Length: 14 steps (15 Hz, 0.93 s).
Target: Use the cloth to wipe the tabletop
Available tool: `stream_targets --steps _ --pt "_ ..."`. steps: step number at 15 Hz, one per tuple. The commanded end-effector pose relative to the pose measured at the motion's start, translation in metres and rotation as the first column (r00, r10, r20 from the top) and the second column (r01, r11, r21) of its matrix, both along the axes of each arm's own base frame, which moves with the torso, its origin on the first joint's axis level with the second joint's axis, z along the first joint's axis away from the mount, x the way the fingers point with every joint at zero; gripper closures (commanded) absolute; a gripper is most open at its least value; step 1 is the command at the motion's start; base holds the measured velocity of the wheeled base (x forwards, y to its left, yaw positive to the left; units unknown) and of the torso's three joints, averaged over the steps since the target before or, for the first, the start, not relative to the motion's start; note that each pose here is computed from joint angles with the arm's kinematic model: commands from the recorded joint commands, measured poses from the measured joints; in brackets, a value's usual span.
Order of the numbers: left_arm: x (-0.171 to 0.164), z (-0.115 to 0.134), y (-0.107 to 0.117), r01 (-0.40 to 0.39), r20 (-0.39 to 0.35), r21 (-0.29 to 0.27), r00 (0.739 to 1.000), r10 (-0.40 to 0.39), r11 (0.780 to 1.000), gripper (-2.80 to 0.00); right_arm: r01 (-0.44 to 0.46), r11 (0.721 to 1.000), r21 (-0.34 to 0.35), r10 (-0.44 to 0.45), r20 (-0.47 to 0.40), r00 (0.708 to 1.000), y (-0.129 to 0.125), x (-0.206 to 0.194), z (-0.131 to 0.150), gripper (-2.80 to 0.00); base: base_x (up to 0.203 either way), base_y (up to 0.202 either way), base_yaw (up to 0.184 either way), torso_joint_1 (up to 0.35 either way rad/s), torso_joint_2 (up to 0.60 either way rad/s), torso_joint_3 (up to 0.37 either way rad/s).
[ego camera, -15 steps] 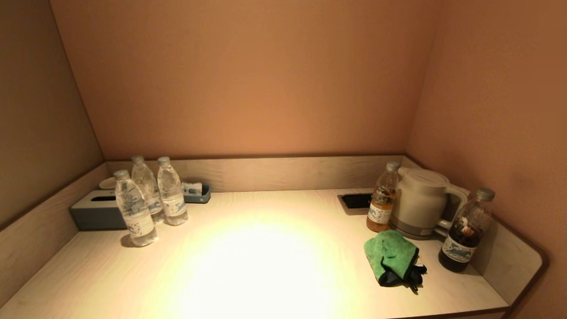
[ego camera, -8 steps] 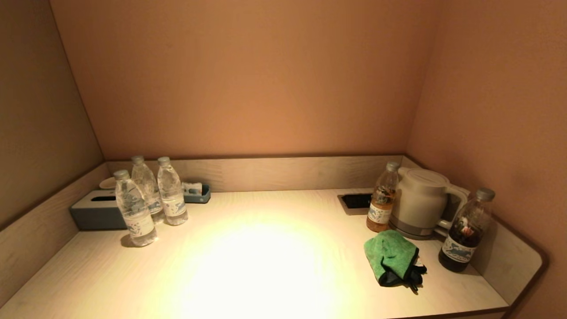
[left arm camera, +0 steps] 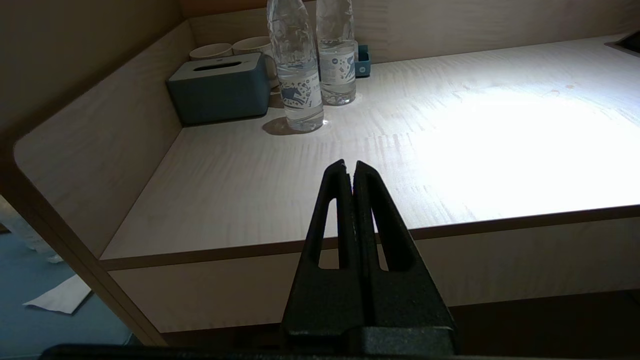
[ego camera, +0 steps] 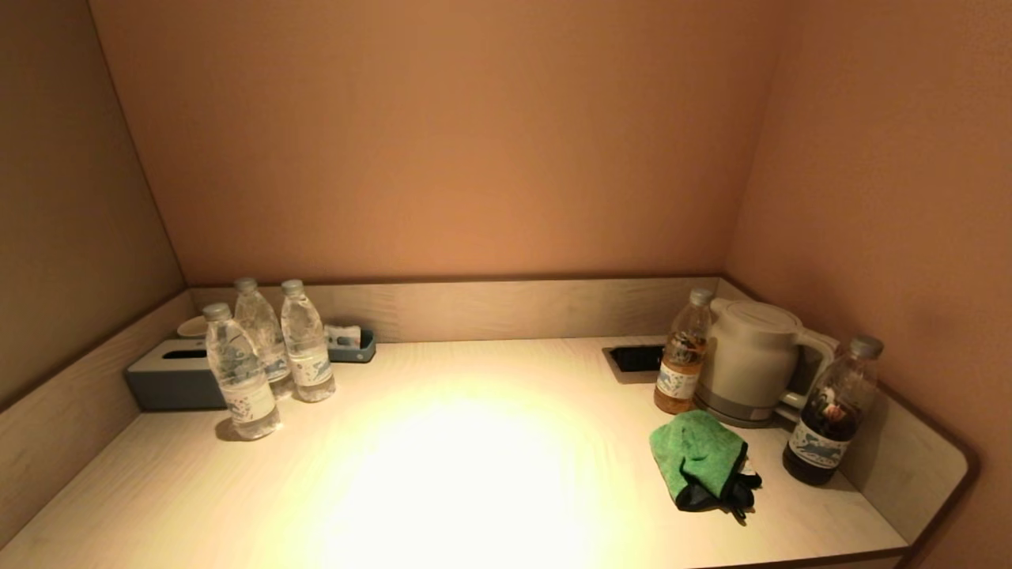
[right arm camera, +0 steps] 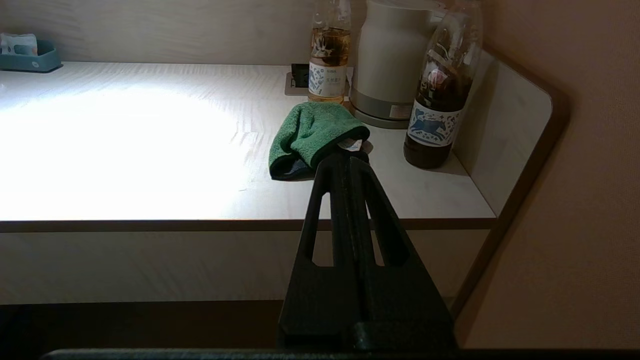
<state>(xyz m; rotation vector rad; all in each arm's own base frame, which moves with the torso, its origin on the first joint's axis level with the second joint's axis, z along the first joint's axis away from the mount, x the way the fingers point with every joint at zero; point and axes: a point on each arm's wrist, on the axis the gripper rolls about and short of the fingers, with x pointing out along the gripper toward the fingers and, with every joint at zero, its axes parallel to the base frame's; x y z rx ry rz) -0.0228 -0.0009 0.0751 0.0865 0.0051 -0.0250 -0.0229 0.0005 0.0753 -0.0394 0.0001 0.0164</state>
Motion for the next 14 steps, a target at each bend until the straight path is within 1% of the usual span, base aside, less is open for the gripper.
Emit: stream_targets --steps 1,14 --pt "0.0001 -0.0002 0.0 0.0 -0.001 0.001 1.0 0.0 1.0 0.0 0.0 1.0 -0.001 0.0 -0.001 1.0 0.0 0.0001 0.0 0.0 0.0 0.0 0.0 0.0 0.0 0.0" --pt "0.0 0.0002 0.0 0.0 0.0 0.001 1.0 0.0 1.0 0.0 0.0 1.0 -0.002 0.0 -0.001 1.0 0.0 0.0001 0.0 0.0 0.0 0.0 0.0 0.0 0.0 0.0"
